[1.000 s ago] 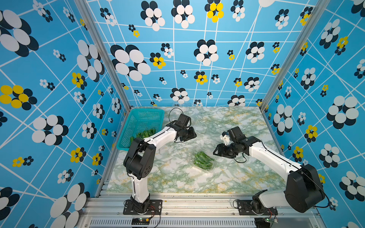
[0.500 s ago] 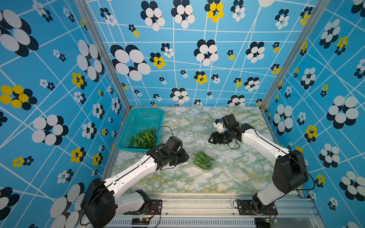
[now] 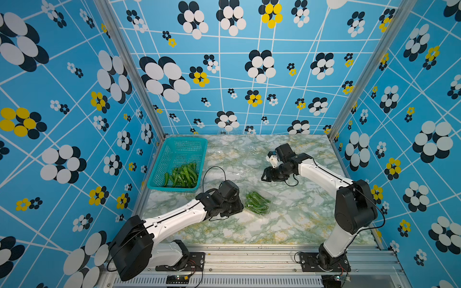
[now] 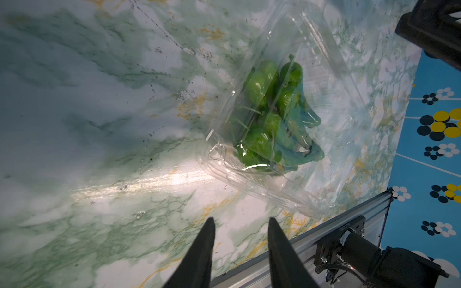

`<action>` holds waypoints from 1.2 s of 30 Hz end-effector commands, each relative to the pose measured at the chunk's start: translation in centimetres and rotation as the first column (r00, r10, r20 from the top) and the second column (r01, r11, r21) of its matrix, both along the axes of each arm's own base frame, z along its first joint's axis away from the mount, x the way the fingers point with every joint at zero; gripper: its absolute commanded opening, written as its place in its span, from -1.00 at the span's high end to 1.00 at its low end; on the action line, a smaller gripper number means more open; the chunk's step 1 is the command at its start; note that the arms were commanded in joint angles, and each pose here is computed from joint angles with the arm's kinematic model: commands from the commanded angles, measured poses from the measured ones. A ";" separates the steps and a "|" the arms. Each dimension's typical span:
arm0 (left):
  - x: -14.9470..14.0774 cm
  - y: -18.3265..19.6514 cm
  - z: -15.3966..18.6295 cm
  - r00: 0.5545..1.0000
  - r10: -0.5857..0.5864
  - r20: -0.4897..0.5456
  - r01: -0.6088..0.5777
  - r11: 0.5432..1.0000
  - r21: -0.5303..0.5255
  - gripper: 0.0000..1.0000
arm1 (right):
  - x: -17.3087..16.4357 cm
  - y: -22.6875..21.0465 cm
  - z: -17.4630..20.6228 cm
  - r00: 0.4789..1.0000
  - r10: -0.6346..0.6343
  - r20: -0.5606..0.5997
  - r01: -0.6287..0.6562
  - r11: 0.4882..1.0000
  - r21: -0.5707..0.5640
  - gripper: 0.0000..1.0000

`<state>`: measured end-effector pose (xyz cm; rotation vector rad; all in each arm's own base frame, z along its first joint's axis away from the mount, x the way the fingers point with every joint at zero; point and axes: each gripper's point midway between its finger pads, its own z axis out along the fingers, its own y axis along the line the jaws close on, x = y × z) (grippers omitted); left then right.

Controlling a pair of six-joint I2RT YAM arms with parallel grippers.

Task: Take small green peppers out of containers
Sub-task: Adjust the packing box at the center of the board.

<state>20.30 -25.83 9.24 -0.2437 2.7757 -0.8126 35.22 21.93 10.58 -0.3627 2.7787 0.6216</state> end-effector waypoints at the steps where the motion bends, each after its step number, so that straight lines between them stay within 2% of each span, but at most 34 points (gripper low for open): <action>1: -0.3 -0.5 -0.6 1.000 0.005 -0.002 -0.005 1.000 0.003 0.28 | -0.1 0.4 -0.1 0.999 0.034 -0.013 -0.034 0.999 -0.003 -0.19; 11: 1.1 -2.3 -3.0 0.998 -0.029 -0.047 0.030 1.000 0.008 0.29 | -0.6 0.4 -1.1 0.998 0.048 -0.036 -0.048 0.999 -0.003 -0.18; 20: 5.5 -1.8 -1.4 1.000 -0.010 0.000 0.010 1.000 -0.004 0.24 | -1.7 0.0 -2.1 0.997 0.039 -0.063 -0.039 0.999 -0.006 -0.17; 24: 6.5 -2.1 -0.5 1.000 -0.029 0.011 0.029 1.000 -0.006 0.23 | -1.5 -0.3 -2.2 0.998 0.037 -0.059 -0.038 0.999 -0.026 -0.16; 30: 6.9 -2.5 -0.8 1.000 -0.031 0.002 0.031 0.999 -0.042 0.22 | 0.3 -1.7 0.4 0.998 -0.001 0.058 0.006 0.995 -0.102 -0.16; 36: 7.7 -2.8 0.1 0.999 -0.031 0.024 0.033 0.998 -0.056 0.20 | 1.5 -2.4 6.2 0.974 -0.012 0.227 0.035 0.994 -0.099 -0.21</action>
